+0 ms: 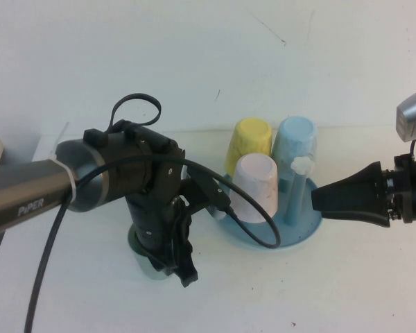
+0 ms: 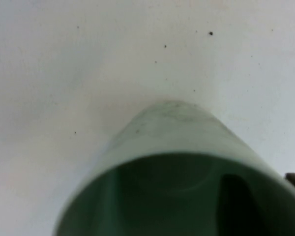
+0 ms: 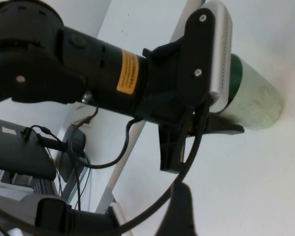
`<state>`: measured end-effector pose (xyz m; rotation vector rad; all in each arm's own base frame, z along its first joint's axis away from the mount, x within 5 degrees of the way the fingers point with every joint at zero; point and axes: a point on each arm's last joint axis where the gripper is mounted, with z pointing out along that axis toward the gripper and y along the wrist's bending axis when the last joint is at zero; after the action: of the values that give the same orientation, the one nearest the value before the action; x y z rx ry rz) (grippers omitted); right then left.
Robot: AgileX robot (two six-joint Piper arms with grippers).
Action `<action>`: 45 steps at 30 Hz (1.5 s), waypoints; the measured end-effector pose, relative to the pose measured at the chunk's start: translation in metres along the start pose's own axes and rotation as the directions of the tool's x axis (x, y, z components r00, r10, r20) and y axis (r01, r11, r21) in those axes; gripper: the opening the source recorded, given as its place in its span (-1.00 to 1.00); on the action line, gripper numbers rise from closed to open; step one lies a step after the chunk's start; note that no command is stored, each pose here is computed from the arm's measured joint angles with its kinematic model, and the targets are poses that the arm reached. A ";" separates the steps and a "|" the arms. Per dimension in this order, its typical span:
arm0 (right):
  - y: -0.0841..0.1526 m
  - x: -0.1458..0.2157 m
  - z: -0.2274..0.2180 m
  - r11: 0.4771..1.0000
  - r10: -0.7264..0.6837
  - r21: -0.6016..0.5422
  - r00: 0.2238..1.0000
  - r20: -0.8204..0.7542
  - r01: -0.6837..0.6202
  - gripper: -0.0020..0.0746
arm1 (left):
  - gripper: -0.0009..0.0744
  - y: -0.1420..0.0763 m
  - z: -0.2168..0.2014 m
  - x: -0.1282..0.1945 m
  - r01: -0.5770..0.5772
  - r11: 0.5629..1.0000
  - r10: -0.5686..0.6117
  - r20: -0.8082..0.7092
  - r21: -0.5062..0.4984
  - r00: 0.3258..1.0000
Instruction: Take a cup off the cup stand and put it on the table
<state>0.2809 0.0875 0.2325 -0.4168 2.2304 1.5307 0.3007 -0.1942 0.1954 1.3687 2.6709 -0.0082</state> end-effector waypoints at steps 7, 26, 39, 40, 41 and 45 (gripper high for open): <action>0.000 0.000 0.000 0.999 -0.038 0.000 0.999 0.000 0.038 0.54 | 0.24 0.001 -0.013 -0.003 0.063 0.998 -0.062 -0.038 0.012 0.997; 0.110 0.012 -0.043 0.867 -0.498 0.047 0.863 0.089 0.495 -0.08 | -0.94 -0.026 -0.178 0.045 0.170 0.985 -0.167 0.378 0.027 0.910; 0.198 0.045 -0.086 0.604 -0.796 0.365 0.563 0.225 0.709 -0.57 | -0.98 -0.084 -0.160 0.200 0.310 0.949 -0.235 0.775 0.053 0.587; 0.204 0.051 -0.088 0.577 -0.816 0.379 0.531 0.228 0.724 -0.58 | -0.98 -0.089 -0.157 0.213 0.326 0.943 -0.247 0.810 0.073 0.533; 0.209 0.057 -0.090 0.557 -0.830 0.392 0.505 0.236 0.732 -0.59 | -0.98 -0.094 -0.153 0.226 0.338 0.936 -0.257 0.840 0.093 0.479; 0.220 0.082 -0.097 0.480 -0.877 0.463 0.409 0.251 0.745 -0.59 | -0.98 -0.110 -0.141 0.269 0.354 0.920 -0.274 0.921 0.167 0.277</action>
<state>0.0930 0.0735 0.4030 -0.8151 1.4058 0.6331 0.0392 -0.0321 0.2941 0.4325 1.7757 -0.5699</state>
